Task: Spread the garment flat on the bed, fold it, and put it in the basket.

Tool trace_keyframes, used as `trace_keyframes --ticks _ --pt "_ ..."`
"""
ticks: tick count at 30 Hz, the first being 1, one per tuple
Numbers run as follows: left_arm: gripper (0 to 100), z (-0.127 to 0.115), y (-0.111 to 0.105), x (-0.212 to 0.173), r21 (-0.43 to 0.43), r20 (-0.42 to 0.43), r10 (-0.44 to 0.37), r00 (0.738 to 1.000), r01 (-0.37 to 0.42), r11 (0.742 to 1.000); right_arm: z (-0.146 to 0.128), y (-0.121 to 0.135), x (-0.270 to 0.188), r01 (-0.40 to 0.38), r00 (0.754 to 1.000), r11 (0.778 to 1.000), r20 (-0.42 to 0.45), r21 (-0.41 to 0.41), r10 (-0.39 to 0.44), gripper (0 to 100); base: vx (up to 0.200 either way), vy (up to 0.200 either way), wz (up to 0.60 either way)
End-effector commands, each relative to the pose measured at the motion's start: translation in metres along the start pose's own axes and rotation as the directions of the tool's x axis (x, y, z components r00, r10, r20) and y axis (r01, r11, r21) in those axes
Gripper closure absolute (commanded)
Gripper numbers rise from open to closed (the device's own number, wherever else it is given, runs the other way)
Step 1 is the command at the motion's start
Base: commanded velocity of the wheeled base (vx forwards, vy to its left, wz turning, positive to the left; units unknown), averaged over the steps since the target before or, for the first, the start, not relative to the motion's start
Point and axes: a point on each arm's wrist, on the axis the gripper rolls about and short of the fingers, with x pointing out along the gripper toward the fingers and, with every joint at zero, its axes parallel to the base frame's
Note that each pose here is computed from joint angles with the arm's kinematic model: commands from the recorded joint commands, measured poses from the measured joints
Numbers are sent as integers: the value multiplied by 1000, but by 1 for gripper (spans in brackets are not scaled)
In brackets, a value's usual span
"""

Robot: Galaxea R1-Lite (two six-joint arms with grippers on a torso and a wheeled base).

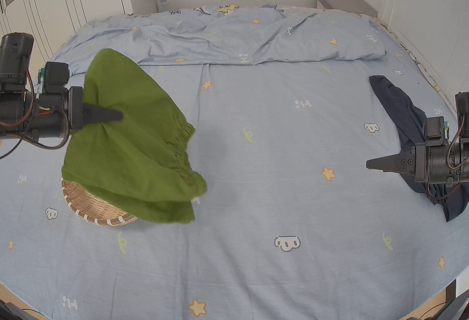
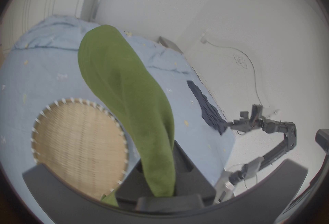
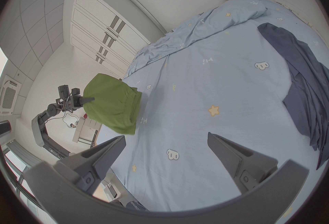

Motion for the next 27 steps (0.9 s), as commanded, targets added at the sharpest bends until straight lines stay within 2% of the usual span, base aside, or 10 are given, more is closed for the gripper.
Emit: trace_keyframes --ticks 1,5,8,12,18,23,24,25,26,27 --pt "100 13 36 -9 -9 101 90 991 -89 996 1 2 -2 -2 1000 1000 9 -5 2 0 0 0 0" --pt "100 16 65 1 -41 117 126 985 -122 992 1 6 -9 -6 1000 1000 29 -17 7 0 0 0 0" --pt "100 15 71 5 -50 113 133 985 -128 990 1 7 -10 -7 999 1000 31 -17 8 0 0 0 0" --pt "100 3 94 18 -113 53 169 984 -162 980 2 7 -10 -6 999 1000 33 -18 7 0 0 0 0" --pt "100 -16 111 8 -179 13 233 972 -227 957 2 7 -10 -9 999 1000 33 -19 10 0 0 0 0" --pt "100 -25 133 15 -219 -38 353 935 -353 910 1 8 -11 -9 999 1000 33 -19 10 0 0 0 0" --pt "100 -25 133 15 -219 -38 353 935 -353 910 1 8 -11 -9 999 1000 33 -19 10 0 0 0 0" --pt "100 -27 138 22 -220 -62 406 912 -409 886 1 9 -12 -11 999 1000 35 -22 11 0 0 0 0" --pt "100 -27 138 22 -220 -62 406 912 -409 886 1 9 -12 -11 999 1000 35 -22 11 0 0 0 0" --pt "100 -30 142 30 -213 -90 465 881 -473 855 1 10 -13 -12 999 1000 37 -22 13 0 0 0 0"
